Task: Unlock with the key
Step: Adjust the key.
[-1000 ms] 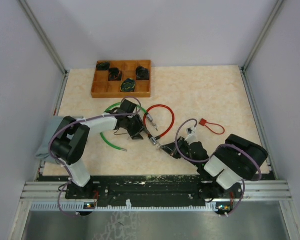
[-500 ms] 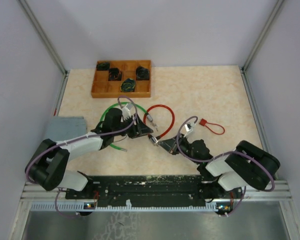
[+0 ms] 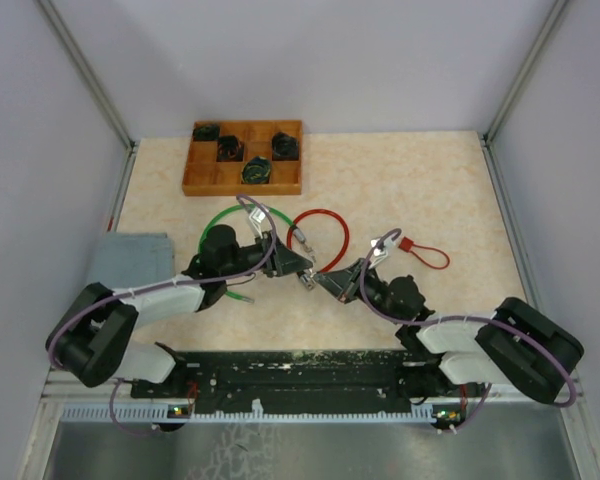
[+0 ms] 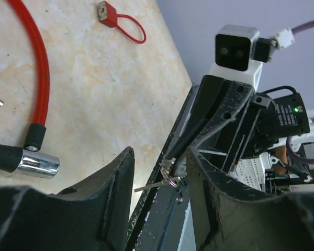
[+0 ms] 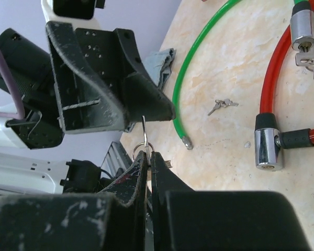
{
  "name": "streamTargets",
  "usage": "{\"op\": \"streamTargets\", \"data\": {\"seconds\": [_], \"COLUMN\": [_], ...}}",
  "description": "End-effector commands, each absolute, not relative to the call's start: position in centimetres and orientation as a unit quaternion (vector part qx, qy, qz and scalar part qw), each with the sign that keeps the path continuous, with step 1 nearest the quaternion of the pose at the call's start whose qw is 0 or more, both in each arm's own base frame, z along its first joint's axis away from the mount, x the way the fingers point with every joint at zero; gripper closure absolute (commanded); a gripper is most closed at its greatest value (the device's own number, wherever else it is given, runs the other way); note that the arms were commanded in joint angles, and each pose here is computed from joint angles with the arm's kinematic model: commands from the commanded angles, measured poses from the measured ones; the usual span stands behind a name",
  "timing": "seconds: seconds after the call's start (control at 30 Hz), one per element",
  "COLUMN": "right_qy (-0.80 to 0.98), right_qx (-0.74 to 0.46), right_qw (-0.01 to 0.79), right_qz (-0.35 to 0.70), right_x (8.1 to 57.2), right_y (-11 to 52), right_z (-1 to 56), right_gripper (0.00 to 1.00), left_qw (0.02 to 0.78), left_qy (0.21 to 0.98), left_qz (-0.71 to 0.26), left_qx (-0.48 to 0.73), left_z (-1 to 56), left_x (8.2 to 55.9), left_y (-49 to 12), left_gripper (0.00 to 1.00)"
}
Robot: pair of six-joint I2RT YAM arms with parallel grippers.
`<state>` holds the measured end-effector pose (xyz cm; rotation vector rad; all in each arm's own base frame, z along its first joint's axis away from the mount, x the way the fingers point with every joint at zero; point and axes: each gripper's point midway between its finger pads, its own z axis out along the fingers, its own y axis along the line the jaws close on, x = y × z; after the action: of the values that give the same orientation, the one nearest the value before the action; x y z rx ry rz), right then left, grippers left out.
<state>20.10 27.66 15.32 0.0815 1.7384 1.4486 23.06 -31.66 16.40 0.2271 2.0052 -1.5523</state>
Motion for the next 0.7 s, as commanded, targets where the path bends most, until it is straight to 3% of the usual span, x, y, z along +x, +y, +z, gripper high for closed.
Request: {"op": "streamTargets", "data": {"seconds": [0.0, 0.67], "right_qy": [0.663, 0.642], "right_qx": [0.022, 0.022], "right_qw": [0.452, 0.465], "right_qz": [0.596, 0.609], "right_x": [20.8, 20.7], "right_y": [28.1, 27.8], "right_z": [18.4, 20.1], "right_gripper": [1.00, 1.00], "left_qw": [0.335, 0.326], "left_qy": [0.705, 0.733], "left_qz": [-0.614, -0.591], "left_qx": [0.118, 0.088], "left_z": [19.6, 17.6], "left_x": [21.9, 22.4], "left_y": [-31.6, -32.1], "left_gripper": [0.50, 0.62]}}
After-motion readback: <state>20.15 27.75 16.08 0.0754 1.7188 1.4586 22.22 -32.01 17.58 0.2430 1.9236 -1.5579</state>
